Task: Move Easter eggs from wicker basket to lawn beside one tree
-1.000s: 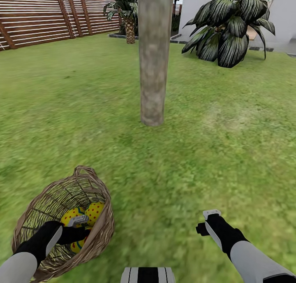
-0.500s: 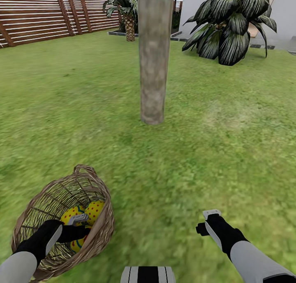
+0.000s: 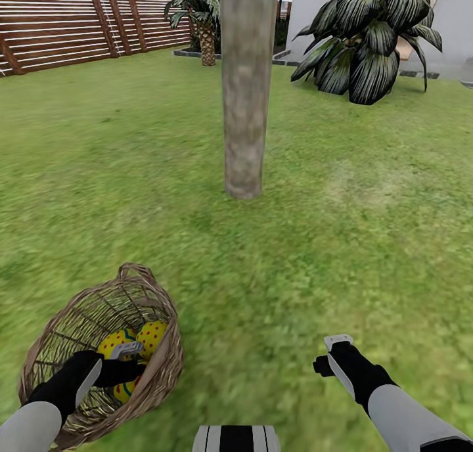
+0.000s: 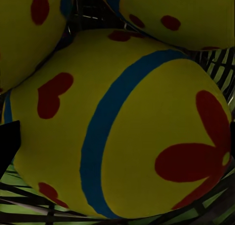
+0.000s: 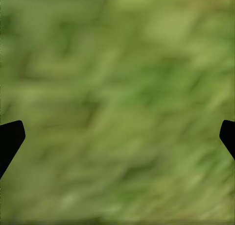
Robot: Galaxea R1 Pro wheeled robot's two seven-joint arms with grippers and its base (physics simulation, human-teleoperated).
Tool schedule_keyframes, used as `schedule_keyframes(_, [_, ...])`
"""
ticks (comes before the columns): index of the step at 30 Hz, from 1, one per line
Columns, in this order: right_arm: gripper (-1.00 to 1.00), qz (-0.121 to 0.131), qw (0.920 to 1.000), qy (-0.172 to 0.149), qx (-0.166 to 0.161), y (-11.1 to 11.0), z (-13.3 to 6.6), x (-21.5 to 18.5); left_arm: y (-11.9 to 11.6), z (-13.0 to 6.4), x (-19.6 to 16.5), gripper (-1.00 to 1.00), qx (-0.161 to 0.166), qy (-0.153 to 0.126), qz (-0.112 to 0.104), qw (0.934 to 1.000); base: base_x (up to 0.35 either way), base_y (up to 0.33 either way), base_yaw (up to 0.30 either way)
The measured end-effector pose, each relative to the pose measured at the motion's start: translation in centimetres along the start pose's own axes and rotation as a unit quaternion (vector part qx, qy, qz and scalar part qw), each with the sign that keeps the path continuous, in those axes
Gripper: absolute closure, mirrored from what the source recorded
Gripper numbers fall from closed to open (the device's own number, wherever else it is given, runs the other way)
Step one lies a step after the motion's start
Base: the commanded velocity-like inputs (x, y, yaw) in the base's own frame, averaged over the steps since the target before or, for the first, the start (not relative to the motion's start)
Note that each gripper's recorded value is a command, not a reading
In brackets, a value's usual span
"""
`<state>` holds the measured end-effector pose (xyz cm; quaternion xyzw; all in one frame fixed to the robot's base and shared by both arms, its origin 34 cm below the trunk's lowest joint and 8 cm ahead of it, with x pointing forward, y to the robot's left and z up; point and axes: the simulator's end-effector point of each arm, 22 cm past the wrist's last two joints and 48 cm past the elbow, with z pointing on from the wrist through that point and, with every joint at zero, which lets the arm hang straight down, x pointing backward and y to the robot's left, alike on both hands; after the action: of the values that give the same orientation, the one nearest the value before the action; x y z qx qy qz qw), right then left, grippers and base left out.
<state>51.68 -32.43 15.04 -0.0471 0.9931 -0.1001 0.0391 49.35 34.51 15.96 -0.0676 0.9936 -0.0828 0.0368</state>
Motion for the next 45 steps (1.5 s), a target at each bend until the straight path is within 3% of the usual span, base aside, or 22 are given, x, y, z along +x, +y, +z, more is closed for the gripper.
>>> schedule_keyframes(45, [-1.0, 0.0, 1.0, 0.0, 0.0, 0.0, 0.0, 0.0, -0.06, -0.01, -0.06, -1.0, 0.0, 0.0, 0.001, 1.0, 0.0, 0.0, 0.0])
